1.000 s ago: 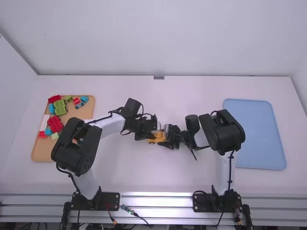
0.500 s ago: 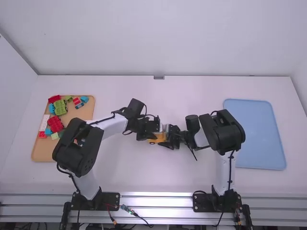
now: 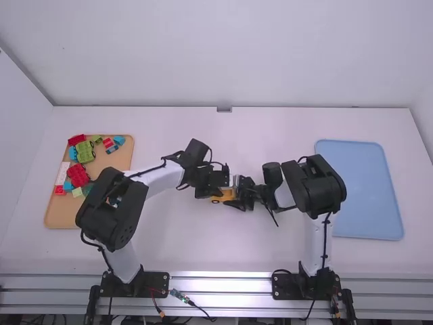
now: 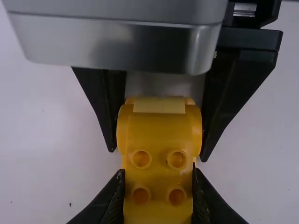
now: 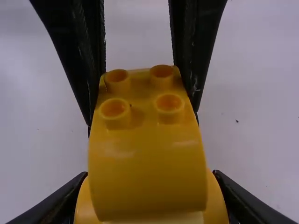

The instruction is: Assemble lego blocks to make yellow taxi

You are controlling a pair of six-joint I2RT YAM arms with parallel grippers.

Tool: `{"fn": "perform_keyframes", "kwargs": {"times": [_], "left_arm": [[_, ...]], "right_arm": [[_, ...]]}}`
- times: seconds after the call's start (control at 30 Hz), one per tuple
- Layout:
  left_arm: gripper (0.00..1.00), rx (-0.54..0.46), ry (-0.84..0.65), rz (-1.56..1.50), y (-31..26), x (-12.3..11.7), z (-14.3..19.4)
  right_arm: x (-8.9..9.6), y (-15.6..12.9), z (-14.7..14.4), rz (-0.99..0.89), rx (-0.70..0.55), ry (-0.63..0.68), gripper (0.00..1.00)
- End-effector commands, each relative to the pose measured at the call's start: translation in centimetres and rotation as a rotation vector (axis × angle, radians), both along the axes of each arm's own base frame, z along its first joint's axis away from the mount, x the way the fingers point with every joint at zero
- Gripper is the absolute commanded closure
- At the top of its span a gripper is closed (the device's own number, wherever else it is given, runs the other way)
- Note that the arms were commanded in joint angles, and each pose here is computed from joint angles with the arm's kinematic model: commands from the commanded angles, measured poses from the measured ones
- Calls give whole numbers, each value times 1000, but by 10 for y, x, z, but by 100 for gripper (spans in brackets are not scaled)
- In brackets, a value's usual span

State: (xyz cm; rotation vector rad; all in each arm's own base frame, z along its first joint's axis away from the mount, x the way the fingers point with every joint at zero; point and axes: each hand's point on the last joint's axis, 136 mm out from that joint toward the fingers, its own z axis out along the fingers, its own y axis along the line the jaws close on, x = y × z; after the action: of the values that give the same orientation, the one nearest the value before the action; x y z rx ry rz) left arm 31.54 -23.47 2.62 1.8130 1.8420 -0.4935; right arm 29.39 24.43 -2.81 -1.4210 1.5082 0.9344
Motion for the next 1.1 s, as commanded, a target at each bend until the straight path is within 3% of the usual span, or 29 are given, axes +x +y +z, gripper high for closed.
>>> {"fn": "perform_keyframes", "kwargs": {"times": [0.0, 1.07], "left_arm": [[98, 71, 55, 30, 6, -10, -20], [98, 171, 78, 29, 7, -29, -33]], "right_arm": [[0, 2, -3, 8, 1, 3, 35], [0, 2, -4, 5, -2, 6, 35]]}}
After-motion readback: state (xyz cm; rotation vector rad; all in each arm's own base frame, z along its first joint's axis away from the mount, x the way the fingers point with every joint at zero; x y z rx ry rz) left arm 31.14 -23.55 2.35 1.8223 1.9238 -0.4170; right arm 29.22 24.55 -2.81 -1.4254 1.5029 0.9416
